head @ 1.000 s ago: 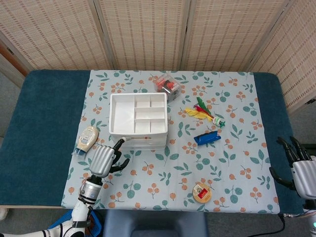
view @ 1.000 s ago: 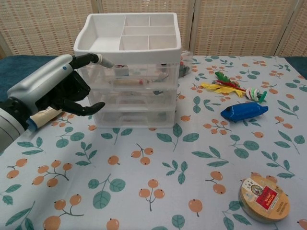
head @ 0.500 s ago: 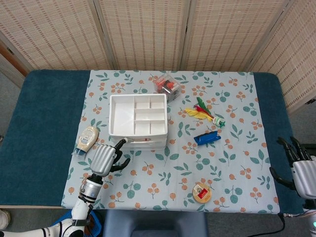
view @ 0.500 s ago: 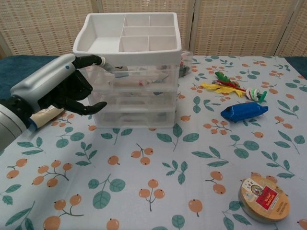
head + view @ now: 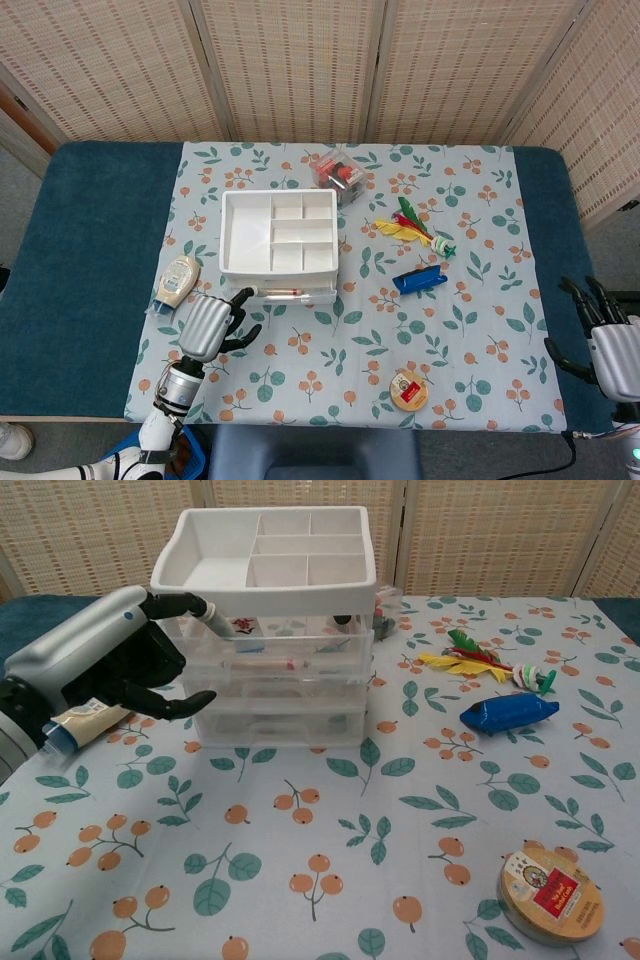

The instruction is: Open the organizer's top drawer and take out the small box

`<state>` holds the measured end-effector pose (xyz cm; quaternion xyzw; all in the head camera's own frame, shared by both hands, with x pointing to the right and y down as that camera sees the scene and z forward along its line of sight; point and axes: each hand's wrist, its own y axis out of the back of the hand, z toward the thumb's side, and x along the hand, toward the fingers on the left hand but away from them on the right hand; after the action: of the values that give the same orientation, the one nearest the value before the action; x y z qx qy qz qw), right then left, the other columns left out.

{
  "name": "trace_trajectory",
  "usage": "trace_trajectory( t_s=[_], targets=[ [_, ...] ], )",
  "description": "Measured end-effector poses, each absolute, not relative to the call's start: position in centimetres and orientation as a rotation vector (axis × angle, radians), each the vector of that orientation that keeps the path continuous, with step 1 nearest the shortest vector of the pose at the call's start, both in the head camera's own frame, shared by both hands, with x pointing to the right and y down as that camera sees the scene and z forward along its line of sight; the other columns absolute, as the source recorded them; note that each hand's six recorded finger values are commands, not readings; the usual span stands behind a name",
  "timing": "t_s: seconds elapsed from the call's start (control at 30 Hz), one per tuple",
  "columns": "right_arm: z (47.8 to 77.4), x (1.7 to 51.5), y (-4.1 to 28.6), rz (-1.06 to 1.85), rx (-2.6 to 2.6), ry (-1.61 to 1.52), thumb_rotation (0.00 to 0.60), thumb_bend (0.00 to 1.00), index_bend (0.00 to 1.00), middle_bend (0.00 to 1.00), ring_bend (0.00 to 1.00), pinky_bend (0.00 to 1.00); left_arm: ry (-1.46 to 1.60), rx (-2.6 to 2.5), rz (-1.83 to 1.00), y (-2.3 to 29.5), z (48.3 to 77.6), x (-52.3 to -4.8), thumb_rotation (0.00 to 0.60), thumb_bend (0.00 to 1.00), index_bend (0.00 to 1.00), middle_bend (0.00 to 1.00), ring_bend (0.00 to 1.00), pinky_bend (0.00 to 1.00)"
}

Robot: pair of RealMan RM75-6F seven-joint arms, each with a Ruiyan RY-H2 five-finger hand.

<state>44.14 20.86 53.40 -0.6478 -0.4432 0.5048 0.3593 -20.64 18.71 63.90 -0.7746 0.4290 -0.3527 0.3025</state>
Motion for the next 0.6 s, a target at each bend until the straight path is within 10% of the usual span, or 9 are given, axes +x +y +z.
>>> trace_trajectory(
  t_s=[0.6],
  targets=[
    [53.4, 44.1, 21.0, 1.303, -1.673, -1.144, 0.600, 0.33, 0.01, 0.17, 0.03, 0.13, 1.090, -2.074, -0.918, 20.1, 62.7, -20.9, 0.600, 0.29, 0.37, 0.95, 1.00, 1.00]
  ],
)
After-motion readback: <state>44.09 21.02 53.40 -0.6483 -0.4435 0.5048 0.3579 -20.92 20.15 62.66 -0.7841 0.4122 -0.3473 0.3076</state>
